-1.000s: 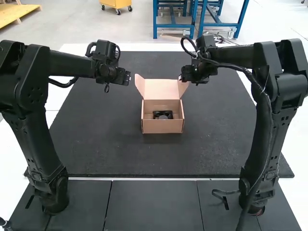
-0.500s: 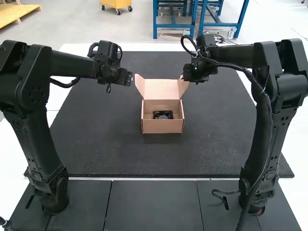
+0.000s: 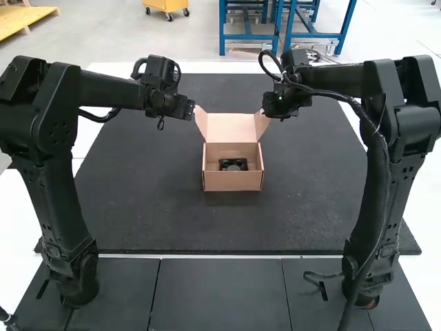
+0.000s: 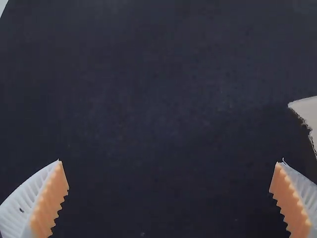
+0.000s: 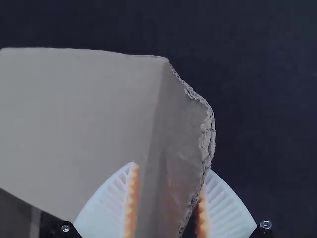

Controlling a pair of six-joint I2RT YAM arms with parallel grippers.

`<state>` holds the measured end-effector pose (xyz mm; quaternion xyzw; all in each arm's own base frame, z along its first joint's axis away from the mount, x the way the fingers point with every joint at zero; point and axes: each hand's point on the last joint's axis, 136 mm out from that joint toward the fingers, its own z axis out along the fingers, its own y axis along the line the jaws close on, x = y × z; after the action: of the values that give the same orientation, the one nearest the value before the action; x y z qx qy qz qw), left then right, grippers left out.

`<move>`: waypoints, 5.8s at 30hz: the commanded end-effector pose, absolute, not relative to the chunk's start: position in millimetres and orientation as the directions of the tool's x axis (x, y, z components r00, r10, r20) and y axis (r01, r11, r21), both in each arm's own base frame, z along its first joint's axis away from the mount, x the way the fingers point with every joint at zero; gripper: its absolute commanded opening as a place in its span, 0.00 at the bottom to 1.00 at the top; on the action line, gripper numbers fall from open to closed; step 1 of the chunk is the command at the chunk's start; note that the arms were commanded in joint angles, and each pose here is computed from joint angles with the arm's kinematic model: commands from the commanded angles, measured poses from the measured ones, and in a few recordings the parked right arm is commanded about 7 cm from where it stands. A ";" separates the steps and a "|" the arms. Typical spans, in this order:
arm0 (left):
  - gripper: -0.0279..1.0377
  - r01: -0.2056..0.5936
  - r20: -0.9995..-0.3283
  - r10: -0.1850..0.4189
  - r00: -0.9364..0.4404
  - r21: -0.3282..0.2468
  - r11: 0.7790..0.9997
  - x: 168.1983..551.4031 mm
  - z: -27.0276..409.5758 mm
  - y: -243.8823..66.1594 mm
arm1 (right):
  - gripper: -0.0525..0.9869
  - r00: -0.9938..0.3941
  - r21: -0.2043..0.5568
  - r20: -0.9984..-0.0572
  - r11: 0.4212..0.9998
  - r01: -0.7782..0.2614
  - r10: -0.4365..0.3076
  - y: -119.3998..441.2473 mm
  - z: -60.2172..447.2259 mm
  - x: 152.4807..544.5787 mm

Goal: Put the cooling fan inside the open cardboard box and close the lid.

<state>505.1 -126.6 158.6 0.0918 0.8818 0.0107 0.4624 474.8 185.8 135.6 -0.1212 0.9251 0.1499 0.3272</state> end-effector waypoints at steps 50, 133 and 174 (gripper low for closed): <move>0.93 0.192 -0.796 0.175 -0.579 0.075 0.979 482.6 175.9 -151.9 | 0.05 -0.750 0.203 -0.636 0.898 -0.391 -0.183 211.4 146.7 427.0; 0.93 0.357 -0.781 0.222 -0.583 -0.001 0.934 403.1 168.0 -176.7 | 0.05 -0.731 0.416 -0.682 0.813 -0.407 -0.016 225.7 138.5 346.7; 0.93 0.360 -0.796 0.220 -0.564 0.003 0.933 394.9 174.6 -172.9 | 0.23 -0.683 0.413 -0.730 0.804 -0.427 0.012 223.9 169.1 347.3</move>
<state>397.5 -167.0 161.8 0.1601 0.8893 -0.0669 0.4230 354.6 215.9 147.1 -0.1089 0.8851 0.2678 0.3646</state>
